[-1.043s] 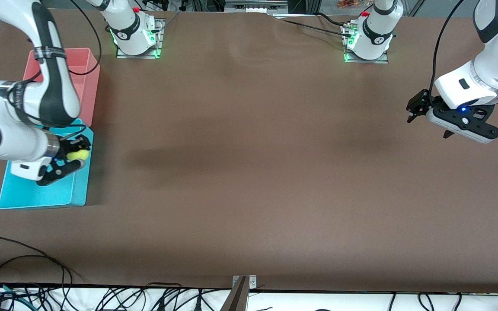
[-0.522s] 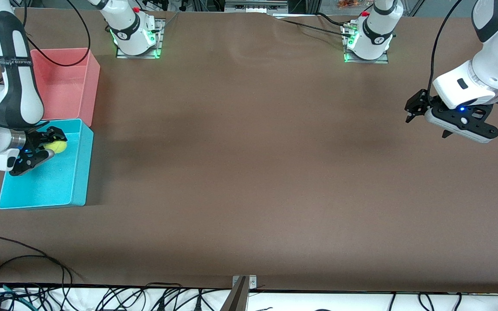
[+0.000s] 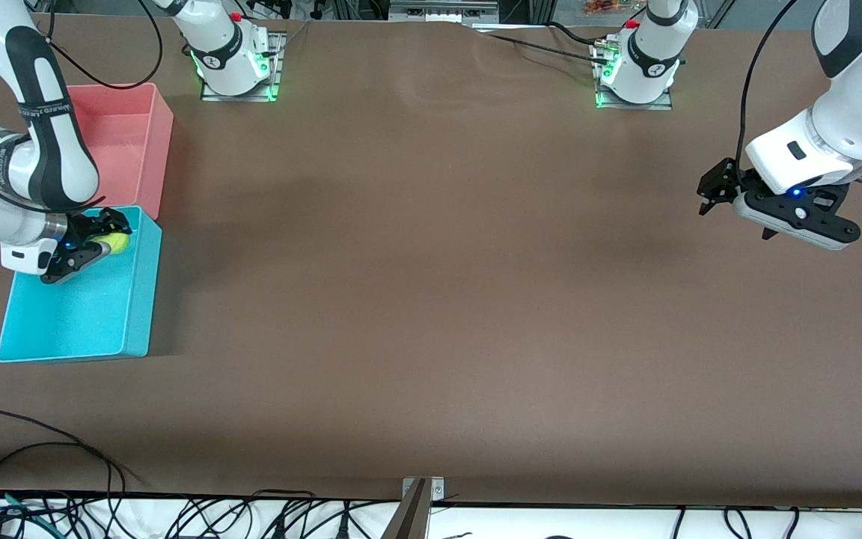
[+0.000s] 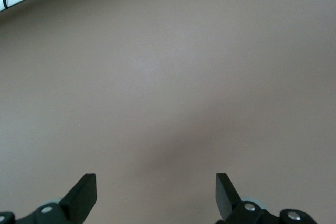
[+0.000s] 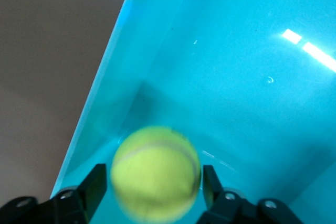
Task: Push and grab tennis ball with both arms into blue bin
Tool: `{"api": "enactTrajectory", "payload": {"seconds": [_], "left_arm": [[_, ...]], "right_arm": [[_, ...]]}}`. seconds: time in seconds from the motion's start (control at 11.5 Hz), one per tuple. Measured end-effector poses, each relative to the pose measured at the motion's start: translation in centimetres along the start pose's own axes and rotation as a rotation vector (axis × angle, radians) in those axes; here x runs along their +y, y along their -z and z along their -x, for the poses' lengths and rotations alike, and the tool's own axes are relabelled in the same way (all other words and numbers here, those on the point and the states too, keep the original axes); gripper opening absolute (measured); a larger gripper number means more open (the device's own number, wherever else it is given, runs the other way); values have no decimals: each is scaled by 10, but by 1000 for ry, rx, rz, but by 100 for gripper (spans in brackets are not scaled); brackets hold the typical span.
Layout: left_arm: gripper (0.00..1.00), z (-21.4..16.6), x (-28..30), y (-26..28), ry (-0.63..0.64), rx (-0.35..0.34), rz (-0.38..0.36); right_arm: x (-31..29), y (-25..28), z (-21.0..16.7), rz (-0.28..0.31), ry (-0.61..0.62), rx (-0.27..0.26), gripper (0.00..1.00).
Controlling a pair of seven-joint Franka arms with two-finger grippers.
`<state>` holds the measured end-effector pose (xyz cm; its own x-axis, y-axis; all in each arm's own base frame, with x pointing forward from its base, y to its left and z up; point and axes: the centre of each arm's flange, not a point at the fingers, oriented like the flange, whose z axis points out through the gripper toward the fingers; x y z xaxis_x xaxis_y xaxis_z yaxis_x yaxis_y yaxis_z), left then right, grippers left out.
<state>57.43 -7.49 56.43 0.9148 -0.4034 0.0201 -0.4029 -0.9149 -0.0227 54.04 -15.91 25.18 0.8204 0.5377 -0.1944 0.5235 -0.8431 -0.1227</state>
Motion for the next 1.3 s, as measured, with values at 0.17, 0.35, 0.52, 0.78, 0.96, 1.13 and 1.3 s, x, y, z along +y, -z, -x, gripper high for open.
{"api": "enactTrajectory", "payload": {"seconds": [0.17, 0.35, 0.52, 0.78, 0.96, 1.13, 1.3], "left_arm": [[100, -1, 0, -2, 1, -3, 1], [100, -1, -1, -1, 4, -1, 0], [100, -1, -1, 2, 6, 3, -1], [100, 1, -4, 1, 12, -8, 2], [100, 2, -6, 1, 17, -9, 2], [100, 1, -4, 1, 24, -11, 3], [100, 1, -2, 1, 23, -11, 4]], "right_arm": [[1, 4, 1, 3, 1, 6, 100], [0, 7, 1, -1, -6, 19, 100], [0, 20, 0, -5, -14, 42, 100], [-5, 86, -19, -10, -41, 59, 100], [-14, 135, -37, 5, -90, 76, 100], [-27, 167, -54, 26, -148, 97, 100], [-47, 190, -77, 47, -221, 123, 100]]}}
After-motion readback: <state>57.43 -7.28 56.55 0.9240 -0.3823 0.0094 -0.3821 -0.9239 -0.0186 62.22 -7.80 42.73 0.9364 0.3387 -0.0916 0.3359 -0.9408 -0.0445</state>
